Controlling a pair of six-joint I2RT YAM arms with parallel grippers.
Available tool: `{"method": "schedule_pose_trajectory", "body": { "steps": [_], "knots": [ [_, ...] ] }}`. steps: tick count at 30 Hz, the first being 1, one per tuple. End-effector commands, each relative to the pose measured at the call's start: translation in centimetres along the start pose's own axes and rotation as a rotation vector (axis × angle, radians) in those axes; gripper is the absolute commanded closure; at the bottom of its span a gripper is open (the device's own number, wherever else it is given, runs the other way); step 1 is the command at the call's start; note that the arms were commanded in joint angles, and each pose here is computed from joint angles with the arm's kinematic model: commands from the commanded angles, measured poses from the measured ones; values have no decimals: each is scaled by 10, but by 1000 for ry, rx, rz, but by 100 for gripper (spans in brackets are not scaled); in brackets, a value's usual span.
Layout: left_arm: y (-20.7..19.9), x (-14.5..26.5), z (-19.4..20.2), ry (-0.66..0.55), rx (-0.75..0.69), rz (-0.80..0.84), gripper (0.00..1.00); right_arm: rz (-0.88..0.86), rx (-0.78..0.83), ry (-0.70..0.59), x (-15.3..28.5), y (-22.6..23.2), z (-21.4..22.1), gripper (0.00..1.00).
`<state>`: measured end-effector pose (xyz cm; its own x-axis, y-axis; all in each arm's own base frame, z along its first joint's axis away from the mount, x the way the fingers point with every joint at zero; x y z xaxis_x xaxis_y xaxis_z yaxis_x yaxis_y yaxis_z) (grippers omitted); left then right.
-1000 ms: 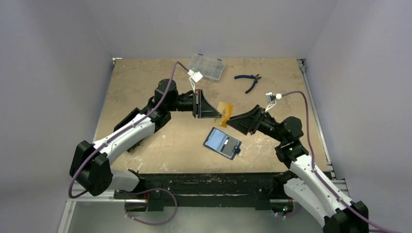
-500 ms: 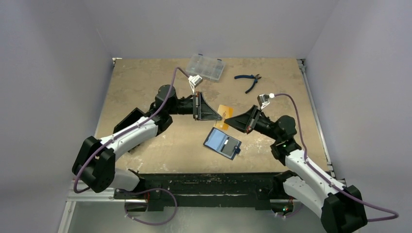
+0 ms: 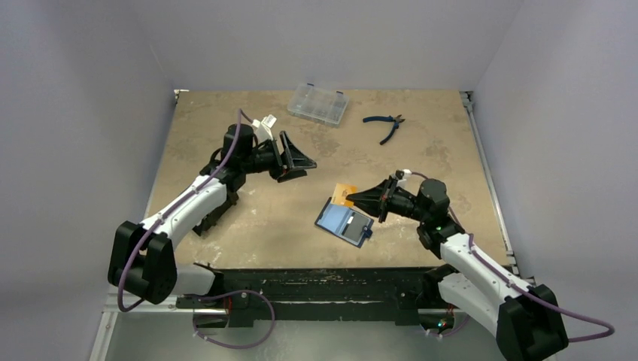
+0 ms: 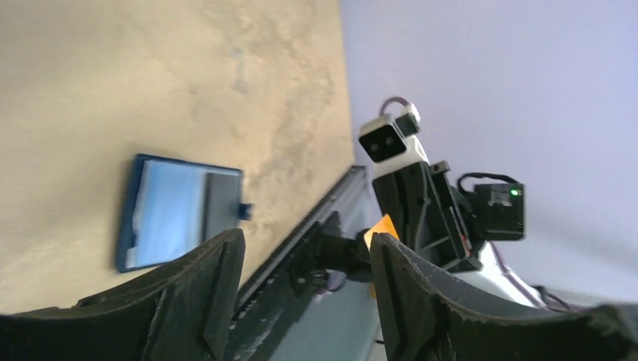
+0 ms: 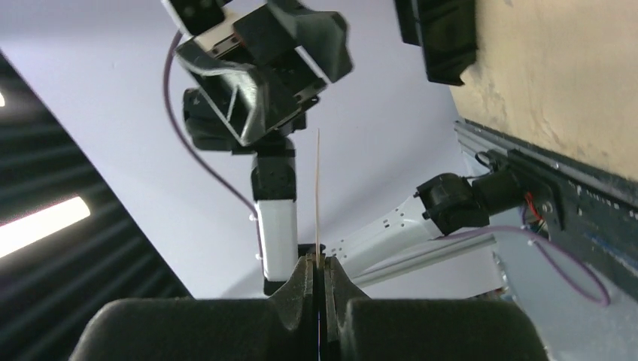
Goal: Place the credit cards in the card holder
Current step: Insert the credit card into the card holder.
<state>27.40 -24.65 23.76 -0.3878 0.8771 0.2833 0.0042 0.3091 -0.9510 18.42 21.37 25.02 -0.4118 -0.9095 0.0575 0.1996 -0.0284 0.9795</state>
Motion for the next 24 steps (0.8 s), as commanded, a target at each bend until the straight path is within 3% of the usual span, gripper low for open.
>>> {"method": "schedule_pose_trajectory", "body": {
  "steps": [1, 7, 11, 14, 19, 24],
  "knots": [
    [17, 13, -7, -58, -113, -173, 34, 109, -244, -19, 3, -27, -4, 100],
    [27, 6, 3, -21, -145, -154, 34, 176, -199, -126, 5, -47, -19, 100],
    [40, -27, 31, 93, -189, -151, 35, 302, 129, -210, 6, -79, -49, 100],
    [56, -50, 42, 139, -213, -181, 41, 289, 419, -110, 3, -96, -57, 100],
    [69, -80, 46, 190, -197, -134, 60, 279, 498, -75, 1, -116, -61, 100],
    [94, -100, 54, 240, -130, -127, 71, 337, 523, -18, 2, -127, -60, 100]
  ]
}}
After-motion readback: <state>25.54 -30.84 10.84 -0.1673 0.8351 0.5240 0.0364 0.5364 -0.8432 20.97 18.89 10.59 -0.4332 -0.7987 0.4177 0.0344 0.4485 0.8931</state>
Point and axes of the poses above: each gripper's point midway between its finger pads, its own x axis back along the fingers, its own y axis along the line the jaws close on, z = x × y, the point moved 3 cm from there along x, back along the fingers, and after that the axes turned 10 degrees about x, right-handed, at the moved point
